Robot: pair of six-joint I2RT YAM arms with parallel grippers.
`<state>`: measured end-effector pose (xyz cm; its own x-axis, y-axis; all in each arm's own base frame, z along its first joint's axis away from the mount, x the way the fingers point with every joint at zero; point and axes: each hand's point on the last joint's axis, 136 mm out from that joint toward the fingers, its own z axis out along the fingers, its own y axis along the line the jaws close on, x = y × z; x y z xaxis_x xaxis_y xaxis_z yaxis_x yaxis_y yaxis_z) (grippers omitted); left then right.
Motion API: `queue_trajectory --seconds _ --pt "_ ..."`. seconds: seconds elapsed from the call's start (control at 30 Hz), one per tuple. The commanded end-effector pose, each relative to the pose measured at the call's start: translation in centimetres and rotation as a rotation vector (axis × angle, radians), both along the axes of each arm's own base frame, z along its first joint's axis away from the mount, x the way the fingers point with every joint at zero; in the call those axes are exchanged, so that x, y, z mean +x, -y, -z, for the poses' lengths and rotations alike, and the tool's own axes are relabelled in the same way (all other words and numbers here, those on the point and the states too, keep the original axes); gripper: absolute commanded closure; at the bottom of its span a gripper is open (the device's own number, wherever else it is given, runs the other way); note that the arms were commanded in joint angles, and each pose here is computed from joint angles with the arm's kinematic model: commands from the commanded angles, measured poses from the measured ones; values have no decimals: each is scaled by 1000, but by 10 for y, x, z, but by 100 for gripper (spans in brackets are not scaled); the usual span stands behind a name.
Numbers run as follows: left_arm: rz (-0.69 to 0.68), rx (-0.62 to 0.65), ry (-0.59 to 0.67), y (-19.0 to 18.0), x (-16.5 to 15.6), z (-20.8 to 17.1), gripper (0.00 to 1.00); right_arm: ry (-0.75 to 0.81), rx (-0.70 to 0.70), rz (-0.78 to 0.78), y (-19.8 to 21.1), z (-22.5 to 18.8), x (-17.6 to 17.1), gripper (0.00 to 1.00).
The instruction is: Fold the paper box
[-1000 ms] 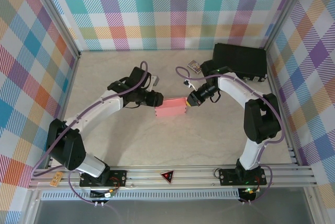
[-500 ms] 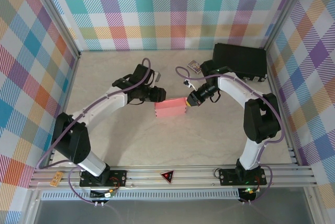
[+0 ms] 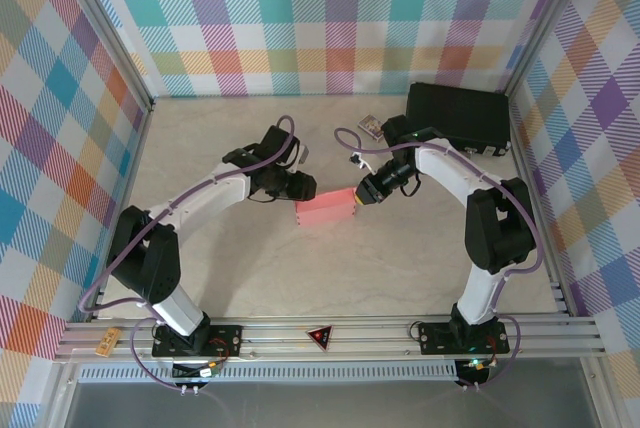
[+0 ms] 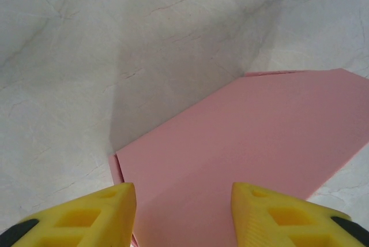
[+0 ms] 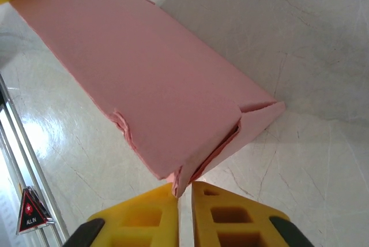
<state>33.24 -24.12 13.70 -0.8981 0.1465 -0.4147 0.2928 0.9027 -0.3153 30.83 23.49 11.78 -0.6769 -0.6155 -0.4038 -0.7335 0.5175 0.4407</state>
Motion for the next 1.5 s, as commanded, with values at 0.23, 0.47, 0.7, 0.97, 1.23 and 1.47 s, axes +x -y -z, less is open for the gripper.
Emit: queue_trajectory --seconds 0.23,0.47,0.7,0.97,1.23,1.47 --pt "10 105 -48 -6 -8 21 53 -8 -9 3 -2 -4 1 80" --pt "5 121 -32 -7 -4 19 53 -26 -7 22 -5 -3 7 82" --pt "6 140 -35 -10 -4 23 53 -42 -12 40 -6 -2 11 82" --pt "3 143 -27 -10 -2 24 53 -56 -19 49 -8 -2 15 82" --pt "6 170 -25 -13 -3 33 53 -57 -24 52 -7 -3 16 78" --pt "0 215 -34 -17 -4 44 53 -52 -32 55 -6 -5 17 69"
